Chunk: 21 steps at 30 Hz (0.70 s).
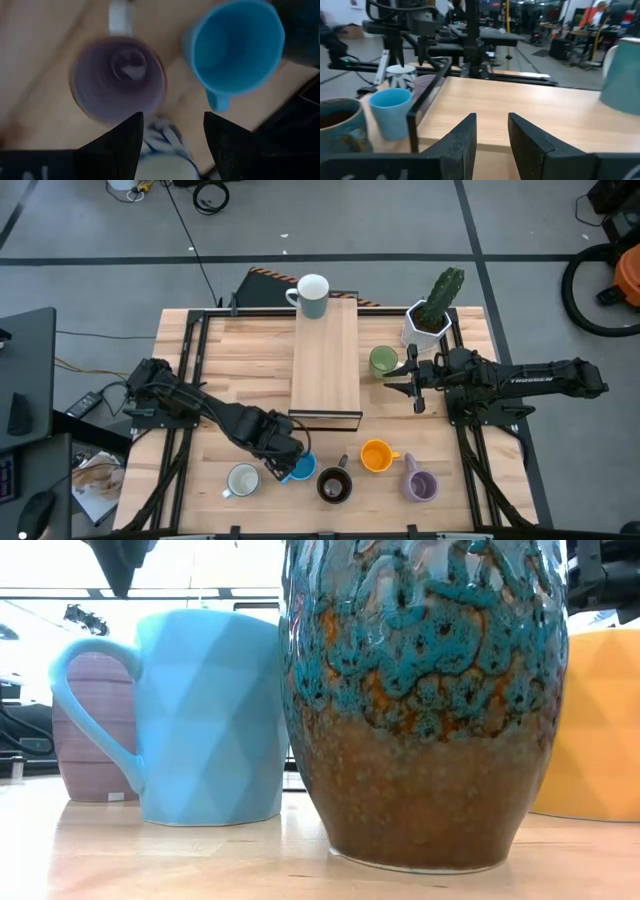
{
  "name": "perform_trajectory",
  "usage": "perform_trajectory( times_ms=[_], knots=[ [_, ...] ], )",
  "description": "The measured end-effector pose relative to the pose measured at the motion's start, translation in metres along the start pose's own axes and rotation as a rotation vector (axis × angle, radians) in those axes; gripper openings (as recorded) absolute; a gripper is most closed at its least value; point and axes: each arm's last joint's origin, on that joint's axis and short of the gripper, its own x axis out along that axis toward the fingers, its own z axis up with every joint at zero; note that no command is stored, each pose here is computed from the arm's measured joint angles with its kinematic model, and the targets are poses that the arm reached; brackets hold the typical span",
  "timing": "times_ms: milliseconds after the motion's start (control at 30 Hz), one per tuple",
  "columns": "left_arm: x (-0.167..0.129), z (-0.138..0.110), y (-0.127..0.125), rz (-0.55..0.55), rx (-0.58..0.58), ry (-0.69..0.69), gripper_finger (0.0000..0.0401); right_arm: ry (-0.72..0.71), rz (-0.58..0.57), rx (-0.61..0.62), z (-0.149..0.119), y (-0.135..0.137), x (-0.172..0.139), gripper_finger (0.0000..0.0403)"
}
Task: Place coffee mugs
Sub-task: Put the light blue mug on the shelf
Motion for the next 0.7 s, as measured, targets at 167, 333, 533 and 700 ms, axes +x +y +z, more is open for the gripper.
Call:
perform_trajectory(
  times_ms=[167, 333, 533, 700],
  knots=[
    [-0.004, -0.009, -0.012, -0.089, -0.104, -0.009, 0.0215, 0.008, 0.023, 0.019, -0.001, 0.002, 0.0, 0.0117],
    [0.004, -0.011, -0.033, -0.206, -0.109, -0.055, 0.0205, 0.002, 0.064, 0.021, 0.0, 0.008, 0.001, 0.0117],
    [0.024, -0.011, -0.047, -0.226, -0.082, -0.04, 0.0178, 0.0, 0.109, 0.019, 0.0, 0.015, 0.003, 0.0117],
    [0.028, -0.008, -0.053, -0.229, -0.051, -0.043, 0.0167, 0.001, 0.123, 0.019, 0.0, 0.018, 0.005, 0.0117]
  ],
)
